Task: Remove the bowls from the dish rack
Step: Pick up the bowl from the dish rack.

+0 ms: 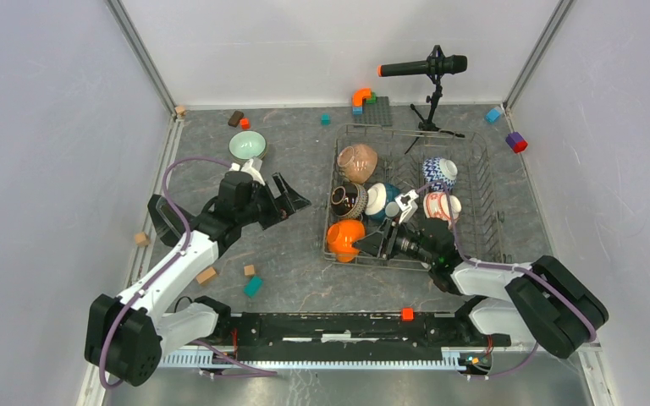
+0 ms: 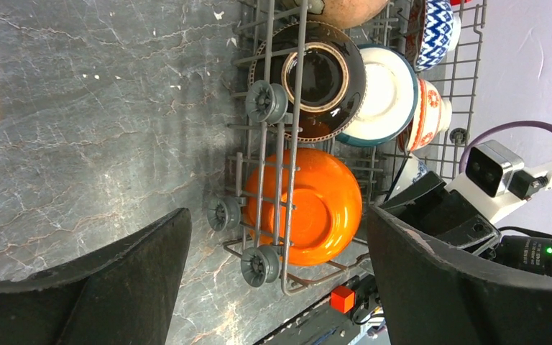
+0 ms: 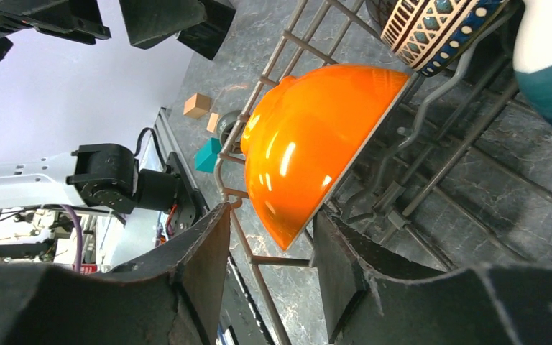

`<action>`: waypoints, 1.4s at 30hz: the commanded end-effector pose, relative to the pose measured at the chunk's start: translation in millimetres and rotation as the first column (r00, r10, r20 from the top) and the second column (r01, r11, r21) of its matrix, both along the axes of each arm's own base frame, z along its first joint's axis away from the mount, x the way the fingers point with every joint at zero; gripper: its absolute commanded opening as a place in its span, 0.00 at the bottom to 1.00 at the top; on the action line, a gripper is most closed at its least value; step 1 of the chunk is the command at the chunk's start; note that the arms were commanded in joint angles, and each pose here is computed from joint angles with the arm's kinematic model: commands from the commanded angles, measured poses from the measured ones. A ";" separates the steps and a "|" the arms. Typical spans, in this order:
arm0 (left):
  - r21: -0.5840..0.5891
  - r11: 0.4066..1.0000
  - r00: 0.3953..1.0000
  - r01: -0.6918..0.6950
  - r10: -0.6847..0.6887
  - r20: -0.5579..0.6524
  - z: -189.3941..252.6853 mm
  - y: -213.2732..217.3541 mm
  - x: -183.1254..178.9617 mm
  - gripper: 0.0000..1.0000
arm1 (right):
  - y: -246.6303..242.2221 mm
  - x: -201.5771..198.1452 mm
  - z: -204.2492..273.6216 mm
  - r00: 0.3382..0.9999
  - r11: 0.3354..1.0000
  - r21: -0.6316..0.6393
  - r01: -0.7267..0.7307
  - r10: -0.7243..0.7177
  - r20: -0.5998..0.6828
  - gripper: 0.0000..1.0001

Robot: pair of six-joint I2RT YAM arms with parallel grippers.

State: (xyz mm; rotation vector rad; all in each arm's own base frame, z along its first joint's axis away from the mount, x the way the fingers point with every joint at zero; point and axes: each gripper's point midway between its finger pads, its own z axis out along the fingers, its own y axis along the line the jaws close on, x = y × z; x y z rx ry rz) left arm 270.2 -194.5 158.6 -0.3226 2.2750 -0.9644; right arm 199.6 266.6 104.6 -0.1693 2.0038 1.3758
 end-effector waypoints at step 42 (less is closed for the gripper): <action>-0.015 0.999 0.999 0.036 -0.036 0.007 -0.2 -11.6 -2.8 0.95 | 31.6 14.2 43.3 0.999 0.959 0.283 -0.030 0.037 -0.022 0.28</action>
